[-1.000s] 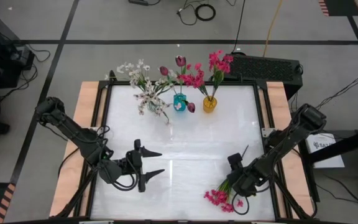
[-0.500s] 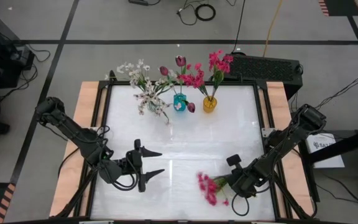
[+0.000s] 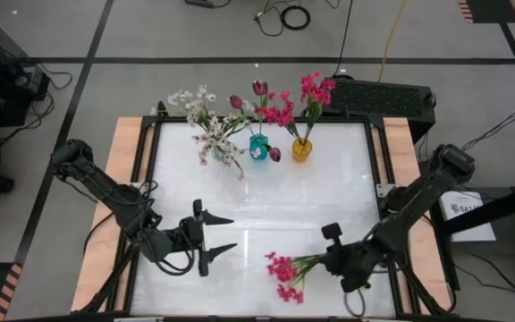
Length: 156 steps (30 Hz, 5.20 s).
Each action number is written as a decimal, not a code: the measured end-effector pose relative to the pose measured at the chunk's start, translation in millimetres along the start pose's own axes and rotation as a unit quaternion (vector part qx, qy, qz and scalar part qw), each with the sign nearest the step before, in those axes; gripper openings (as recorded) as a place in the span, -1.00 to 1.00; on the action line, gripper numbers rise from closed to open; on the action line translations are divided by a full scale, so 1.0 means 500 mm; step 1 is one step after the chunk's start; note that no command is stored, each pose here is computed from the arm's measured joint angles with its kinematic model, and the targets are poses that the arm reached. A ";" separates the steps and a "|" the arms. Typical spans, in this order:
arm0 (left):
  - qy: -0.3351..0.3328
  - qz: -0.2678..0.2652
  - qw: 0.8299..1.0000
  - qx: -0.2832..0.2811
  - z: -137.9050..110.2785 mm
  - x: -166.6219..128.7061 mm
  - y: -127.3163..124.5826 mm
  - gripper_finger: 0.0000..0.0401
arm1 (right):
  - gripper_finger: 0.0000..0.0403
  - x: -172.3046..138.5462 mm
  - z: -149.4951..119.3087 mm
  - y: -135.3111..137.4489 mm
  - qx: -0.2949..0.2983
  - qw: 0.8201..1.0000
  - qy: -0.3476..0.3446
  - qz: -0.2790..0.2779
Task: Sort flowers into vase by color
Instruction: Put the pink flowers into the yellow vase
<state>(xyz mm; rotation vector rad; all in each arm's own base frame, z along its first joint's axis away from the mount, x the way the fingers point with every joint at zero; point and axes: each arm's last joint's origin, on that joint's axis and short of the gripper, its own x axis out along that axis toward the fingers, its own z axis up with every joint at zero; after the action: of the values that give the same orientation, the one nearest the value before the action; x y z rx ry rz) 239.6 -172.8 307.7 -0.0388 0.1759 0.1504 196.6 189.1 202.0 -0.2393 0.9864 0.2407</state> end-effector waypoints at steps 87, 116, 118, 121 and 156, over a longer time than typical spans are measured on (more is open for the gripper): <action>-0.058 0.053 0.988 0.130 -0.087 0.203 0.008 -0.90 | -0.20 -0.155 0.226 -0.144 0.057 0.822 -0.534 -0.188; -0.056 0.010 0.986 0.159 -0.077 0.190 0.002 -0.89 | -0.22 -0.162 0.232 -0.145 0.026 0.812 -0.574 -0.099; -0.056 0.011 0.986 0.158 -0.077 0.190 0.003 -0.89 | -0.30 -0.162 0.232 -0.145 0.026 0.812 -0.574 -0.099; -0.056 0.011 0.986 0.158 -0.077 0.190 0.003 -0.89 | -0.41 -0.157 0.233 -0.147 0.024 0.814 -0.572 -0.100; 0.040 0.067 0.981 0.179 -0.065 0.071 -0.009 0.68 | -0.96 -0.271 0.114 -0.264 0.047 0.840 -0.425 -0.334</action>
<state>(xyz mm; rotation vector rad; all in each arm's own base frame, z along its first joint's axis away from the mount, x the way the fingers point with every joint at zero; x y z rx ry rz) 269.3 -173.9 269.6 0.3266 0.2838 0.2491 210.3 68.9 358.2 -0.3307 -0.0120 -0.3358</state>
